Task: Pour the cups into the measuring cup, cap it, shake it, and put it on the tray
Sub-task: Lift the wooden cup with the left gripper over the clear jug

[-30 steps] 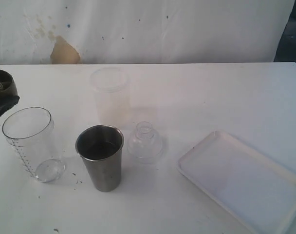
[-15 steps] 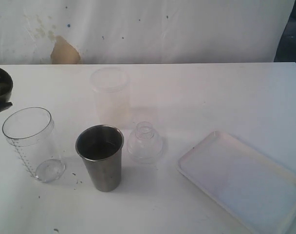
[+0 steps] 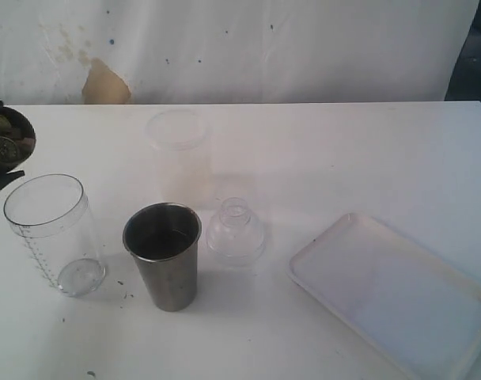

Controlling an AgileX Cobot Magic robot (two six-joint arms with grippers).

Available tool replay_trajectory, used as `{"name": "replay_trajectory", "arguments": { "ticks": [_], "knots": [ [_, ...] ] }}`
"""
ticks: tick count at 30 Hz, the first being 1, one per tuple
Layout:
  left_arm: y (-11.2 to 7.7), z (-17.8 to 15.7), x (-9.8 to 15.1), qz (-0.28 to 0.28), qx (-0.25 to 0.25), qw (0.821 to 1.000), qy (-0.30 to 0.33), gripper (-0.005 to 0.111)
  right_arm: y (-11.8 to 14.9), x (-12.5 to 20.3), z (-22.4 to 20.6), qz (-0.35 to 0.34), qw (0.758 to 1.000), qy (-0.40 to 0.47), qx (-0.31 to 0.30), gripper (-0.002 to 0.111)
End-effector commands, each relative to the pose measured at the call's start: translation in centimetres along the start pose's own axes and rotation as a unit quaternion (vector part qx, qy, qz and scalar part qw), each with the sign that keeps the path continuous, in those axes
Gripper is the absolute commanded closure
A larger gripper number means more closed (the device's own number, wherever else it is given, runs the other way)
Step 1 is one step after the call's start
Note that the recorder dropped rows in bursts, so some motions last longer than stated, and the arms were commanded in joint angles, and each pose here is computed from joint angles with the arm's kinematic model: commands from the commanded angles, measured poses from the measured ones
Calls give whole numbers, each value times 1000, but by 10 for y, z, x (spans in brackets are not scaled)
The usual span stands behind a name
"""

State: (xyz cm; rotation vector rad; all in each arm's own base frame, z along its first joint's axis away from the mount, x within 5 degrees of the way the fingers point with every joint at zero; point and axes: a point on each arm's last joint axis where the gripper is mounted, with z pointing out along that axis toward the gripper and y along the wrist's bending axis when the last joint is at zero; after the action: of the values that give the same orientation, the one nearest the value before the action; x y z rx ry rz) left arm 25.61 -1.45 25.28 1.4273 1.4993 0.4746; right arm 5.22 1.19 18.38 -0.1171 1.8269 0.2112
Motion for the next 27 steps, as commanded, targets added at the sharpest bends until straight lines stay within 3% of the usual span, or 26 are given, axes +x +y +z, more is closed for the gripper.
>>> {"name": "replay_trajectory", "arguments": {
  "ticks": [1, 13, 27],
  "knots": [
    [-5, -2, -5, 67, 21, 998, 6, 107, 0, 1, 0, 1, 1000, 0, -1, 108],
    [-9, 1, -10, 182, 35, 982, 29, 107, 0, 1, 0, 1, 1000, 0, -1, 108],
    [-7, -2, -12, 237, 32, 971, 32, 107, 0, 1, 0, 1, 1000, 0, -1, 108]
  ]
}}
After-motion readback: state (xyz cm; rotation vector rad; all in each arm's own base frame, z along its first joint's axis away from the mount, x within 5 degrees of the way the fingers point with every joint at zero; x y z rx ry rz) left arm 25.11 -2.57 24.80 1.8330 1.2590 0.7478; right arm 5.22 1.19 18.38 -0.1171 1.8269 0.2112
